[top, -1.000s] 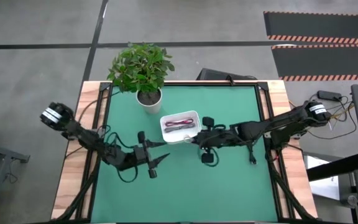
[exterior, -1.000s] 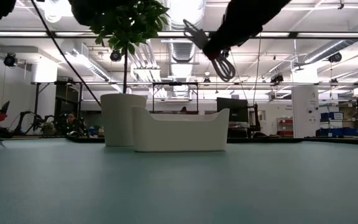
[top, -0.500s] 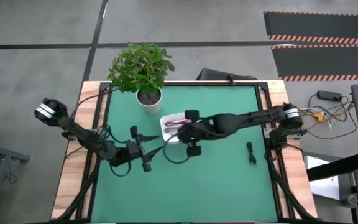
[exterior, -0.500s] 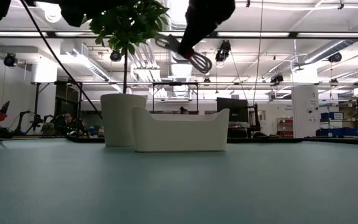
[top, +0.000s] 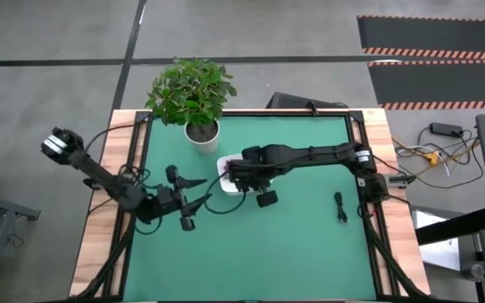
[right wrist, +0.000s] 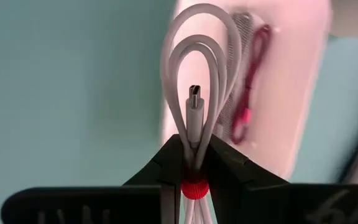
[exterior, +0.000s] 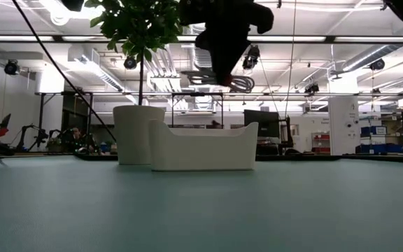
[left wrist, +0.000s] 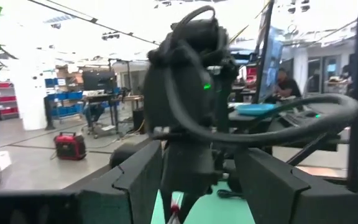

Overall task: Pick and place USB-C Cables
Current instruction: Put the white charger cable into the white bin

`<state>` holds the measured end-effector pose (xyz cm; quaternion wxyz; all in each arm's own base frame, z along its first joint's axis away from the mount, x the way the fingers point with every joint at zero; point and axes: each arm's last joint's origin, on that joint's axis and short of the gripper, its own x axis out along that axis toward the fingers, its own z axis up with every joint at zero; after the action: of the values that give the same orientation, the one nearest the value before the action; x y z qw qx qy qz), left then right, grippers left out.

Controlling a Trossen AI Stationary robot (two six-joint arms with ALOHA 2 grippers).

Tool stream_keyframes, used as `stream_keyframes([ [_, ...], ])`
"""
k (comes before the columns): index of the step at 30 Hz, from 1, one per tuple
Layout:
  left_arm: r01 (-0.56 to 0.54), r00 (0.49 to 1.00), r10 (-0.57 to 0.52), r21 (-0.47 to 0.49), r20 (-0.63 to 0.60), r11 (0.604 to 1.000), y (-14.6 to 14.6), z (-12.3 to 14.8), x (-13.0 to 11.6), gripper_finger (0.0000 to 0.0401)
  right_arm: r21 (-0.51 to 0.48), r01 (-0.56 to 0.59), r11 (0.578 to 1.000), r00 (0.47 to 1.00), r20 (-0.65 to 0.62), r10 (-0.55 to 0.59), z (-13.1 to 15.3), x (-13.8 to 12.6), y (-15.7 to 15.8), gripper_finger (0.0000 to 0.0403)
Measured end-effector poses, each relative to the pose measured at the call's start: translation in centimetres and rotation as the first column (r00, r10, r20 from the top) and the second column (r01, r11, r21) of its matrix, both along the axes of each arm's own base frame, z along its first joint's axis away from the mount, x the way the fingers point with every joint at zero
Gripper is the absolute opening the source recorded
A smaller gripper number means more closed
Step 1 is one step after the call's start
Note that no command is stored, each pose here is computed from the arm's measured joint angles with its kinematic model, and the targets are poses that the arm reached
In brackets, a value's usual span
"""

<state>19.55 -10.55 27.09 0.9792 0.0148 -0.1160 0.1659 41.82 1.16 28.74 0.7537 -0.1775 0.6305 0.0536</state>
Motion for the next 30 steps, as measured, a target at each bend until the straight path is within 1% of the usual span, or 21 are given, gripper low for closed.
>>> stream_keyframes([
  [3, 0.021, 1.000, -0.021, -0.011, 0.015, 1.000, -0.2, 0.4, -0.5, 0.0187, 0.071, 0.005, 0.997, 1.000, 0.002, -0.005, -0.3, 0.7, -0.8, 0.0043],
  [5, 0.033, 0.999, -0.033, -0.019, 0.027, 0.999, -0.3, 0.6, -0.8, 0.0187, 0.092, 0.012, 0.996, 1.000, 0.005, -0.013, -0.7, 1.1, -1.4, 0.0043],
  [11, 0.053, 0.998, -0.052, -0.025, 0.036, 0.998, -0.6, 0.9, -1.2, 0.0187, 0.096, 0.054, 0.994, 0.998, 0.013, -0.056, -1.8, 1.9, -3.3, 0.0043],
  [18, 0.055, 0.998, -0.054, -0.026, 0.040, 0.998, -0.5, 0.9, -1.3, 0.0187, 0.096, 0.096, 0.991, 0.995, 0.028, -0.099, -3.7, 3.1, -5.3, 0.0043],
  [27, 0.056, 0.998, -0.055, -0.025, 0.039, 0.998, -0.6, 0.9, -1.3, 0.0187, 0.102, 0.167, 0.981, 0.985, 0.034, -0.171, -4.5, 3.1, -7.3, 0.0043],
  [30, 0.057, 0.998, -0.056, -0.025, 0.039, 0.998, -0.6, 0.9, -1.3, 0.0187, 0.102, 0.174, 0.979, 0.983, 0.044, -0.179, -4.8, 3.2, -7.6, 0.0043],
])
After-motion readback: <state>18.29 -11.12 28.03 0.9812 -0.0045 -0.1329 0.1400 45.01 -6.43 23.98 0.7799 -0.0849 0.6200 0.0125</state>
